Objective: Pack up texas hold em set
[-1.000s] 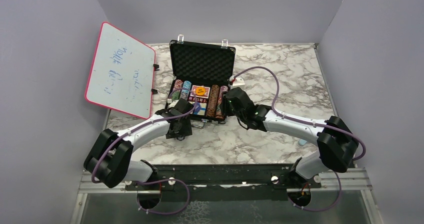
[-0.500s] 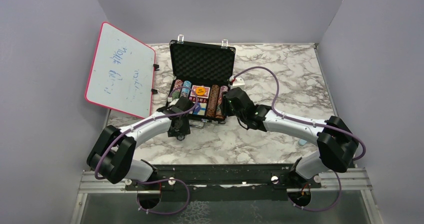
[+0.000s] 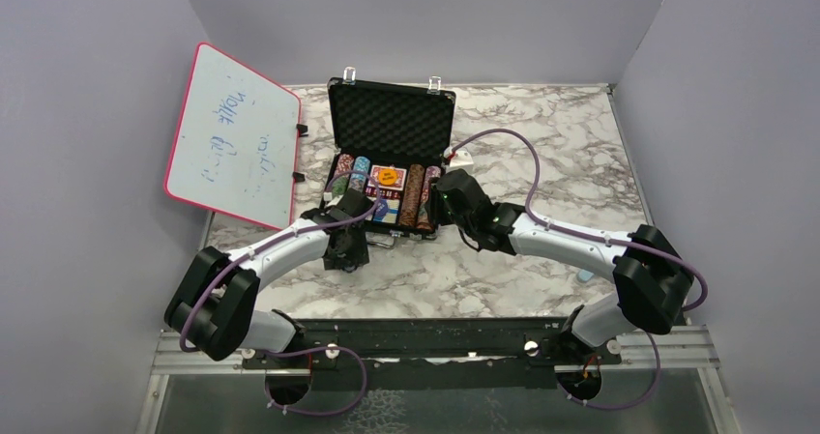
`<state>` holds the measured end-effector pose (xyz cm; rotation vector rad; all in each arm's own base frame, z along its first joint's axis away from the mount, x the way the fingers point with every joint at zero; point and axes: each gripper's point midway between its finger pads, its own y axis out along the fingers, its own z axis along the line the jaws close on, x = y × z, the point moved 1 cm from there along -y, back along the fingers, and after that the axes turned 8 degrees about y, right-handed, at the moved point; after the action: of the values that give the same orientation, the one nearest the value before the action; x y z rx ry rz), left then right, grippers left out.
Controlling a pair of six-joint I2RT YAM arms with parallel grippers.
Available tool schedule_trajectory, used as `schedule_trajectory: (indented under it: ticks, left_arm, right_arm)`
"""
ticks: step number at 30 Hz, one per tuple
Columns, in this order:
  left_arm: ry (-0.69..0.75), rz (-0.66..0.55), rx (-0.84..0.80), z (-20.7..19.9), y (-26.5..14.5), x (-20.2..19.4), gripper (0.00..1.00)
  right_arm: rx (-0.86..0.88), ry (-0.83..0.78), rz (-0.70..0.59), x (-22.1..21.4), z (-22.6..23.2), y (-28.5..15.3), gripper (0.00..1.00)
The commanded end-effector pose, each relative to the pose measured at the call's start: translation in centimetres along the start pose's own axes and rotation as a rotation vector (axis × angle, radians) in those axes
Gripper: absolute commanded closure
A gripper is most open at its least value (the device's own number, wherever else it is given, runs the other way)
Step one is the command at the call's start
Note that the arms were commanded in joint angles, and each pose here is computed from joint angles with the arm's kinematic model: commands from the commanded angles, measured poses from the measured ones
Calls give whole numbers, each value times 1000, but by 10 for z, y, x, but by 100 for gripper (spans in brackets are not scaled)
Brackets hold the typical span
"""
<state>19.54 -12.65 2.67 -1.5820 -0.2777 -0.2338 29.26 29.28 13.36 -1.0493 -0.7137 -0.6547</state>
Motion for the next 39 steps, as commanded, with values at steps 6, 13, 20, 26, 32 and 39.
schedule_trajectory:
  ticks: [6, 13, 20, 26, 32, 39]
  left_arm:
    - [17, 113, 75, 12, 13, -21, 45]
    - [29, 140, 117, 16, 21, -25, 52]
    - [36, 114, 112, 14, 18, -18, 60]
    - [11, 42, -6, -8, -5, 3, 61]
    - [-13, 10, -88, -22, -21, 13, 60]
    - [-71, -25, -178, -39, -39, 24, 58]
  right_arm:
    - [-1, 16, -9, 3, -2, -6, 58]
    - [-6, 17, -20, 5, -3, -8, 58]
    - [-5, 16, -17, 4, -4, -9, 58]
    - [254, -40, 32, -5, 26, -32, 55]
    - [504, -51, 125, -40, 49, -49, 49]
    - [661, -10, 152, -62, 64, -59, 40]
